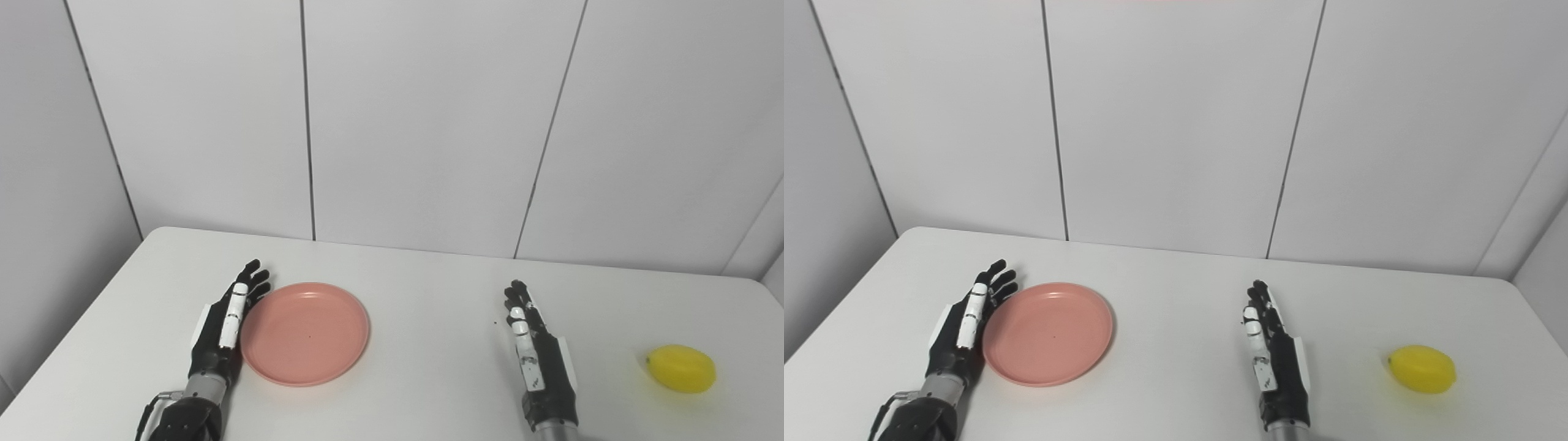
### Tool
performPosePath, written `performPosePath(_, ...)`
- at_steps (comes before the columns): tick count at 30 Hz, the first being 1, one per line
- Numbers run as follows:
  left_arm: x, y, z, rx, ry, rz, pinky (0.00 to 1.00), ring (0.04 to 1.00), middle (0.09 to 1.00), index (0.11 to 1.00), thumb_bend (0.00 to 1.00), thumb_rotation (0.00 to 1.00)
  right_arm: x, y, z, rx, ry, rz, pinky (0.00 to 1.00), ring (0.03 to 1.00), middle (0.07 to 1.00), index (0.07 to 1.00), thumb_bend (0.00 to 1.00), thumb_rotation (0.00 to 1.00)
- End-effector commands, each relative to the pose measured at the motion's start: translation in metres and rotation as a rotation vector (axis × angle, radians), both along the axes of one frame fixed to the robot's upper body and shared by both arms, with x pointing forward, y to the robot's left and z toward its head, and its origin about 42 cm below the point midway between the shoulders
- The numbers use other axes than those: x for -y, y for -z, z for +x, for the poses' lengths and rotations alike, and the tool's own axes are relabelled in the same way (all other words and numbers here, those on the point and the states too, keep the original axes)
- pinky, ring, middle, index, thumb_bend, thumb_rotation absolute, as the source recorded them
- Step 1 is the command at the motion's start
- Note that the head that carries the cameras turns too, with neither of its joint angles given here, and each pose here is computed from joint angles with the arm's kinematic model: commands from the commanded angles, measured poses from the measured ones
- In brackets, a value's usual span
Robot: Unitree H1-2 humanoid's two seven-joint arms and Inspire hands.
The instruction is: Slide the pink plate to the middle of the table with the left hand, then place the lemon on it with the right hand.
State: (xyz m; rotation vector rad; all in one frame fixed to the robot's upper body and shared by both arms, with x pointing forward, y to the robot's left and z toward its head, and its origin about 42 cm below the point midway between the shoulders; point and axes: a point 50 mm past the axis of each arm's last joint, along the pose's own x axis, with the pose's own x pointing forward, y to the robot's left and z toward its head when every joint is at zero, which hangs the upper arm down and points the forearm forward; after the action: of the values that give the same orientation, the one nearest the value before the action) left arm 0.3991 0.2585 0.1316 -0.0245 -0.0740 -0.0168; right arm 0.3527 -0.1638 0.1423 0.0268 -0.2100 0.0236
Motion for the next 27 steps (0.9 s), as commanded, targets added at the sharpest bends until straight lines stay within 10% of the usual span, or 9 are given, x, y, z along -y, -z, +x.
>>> performPosePath(1,0.053,0.005,-0.001,-0.037,0.140,-0.058,0.87,0.878,0.882,0.877,0.56,1.00,-0.007,-0.020,0.009,0.095,0.002,0.008,0.96,0.938,0.923,0.927,0.67,0.91)
performPosePath(27,0.124,0.007,-0.008,-0.070,0.232,-0.145,0.93,0.905,0.898,0.894,0.58,1.00,-0.017,-0.014,0.012,0.081,0.020,-0.043,0.94,0.920,0.911,0.915,0.73,0.95)
